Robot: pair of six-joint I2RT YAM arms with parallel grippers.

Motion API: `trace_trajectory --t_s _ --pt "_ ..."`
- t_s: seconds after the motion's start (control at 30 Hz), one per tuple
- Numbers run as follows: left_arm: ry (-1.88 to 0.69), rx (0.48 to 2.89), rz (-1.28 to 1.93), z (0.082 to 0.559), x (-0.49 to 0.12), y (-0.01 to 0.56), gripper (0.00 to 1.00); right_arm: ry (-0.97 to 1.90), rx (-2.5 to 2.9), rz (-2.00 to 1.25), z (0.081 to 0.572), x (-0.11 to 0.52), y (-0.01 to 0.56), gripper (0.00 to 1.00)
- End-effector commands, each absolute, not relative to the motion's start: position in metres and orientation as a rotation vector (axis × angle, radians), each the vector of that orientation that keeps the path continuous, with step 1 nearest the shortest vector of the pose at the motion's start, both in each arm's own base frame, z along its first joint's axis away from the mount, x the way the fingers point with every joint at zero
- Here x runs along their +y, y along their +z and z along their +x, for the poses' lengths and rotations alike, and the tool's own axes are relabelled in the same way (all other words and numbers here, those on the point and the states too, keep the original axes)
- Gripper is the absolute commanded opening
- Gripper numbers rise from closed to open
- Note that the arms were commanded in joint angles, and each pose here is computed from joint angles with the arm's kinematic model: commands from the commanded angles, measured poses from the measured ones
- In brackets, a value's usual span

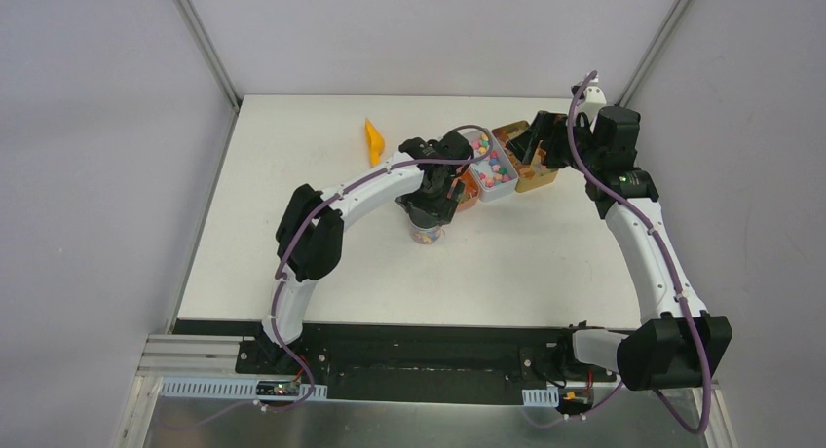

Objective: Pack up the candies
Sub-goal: Close the bottle lid on the packing bottle.

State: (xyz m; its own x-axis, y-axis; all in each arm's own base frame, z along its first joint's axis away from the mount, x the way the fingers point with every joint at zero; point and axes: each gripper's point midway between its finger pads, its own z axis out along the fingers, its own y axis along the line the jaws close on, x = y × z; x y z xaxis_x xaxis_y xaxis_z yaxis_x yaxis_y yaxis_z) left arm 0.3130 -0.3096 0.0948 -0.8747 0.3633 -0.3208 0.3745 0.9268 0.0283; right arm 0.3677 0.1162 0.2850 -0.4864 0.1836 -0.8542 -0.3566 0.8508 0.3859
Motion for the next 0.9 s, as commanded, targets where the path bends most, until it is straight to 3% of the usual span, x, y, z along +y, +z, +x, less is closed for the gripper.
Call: trace_trajectory --t_s 0.0,0.23,0.3,0.63,0.87 --pt "-0.058 2.725 0.536 0.319 -0.318 0.104 0.78 0.623 1.899 -0.161 0.368 0.116 0.314 1.0" --pt "-0.122 2.709 0.527 0.318 -0.324 0.115 0.88 0.618 1.903 -0.138 0.371 0.114 0.313 1.0" --pt "-0.168 2.694 0.529 0.317 -0.33 0.122 0.99 0.613 1.909 -0.117 0.372 0.113 0.313 1.0" --pt "-0.29 2.616 0.488 0.319 -0.331 0.162 0.99 0.598 1.909 -0.017 0.377 0.106 0.312 1.0" --pt "-0.529 2.576 0.407 0.316 -0.321 0.19 0.92 0.745 1.933 0.15 0.387 0.111 0.309 1.0"
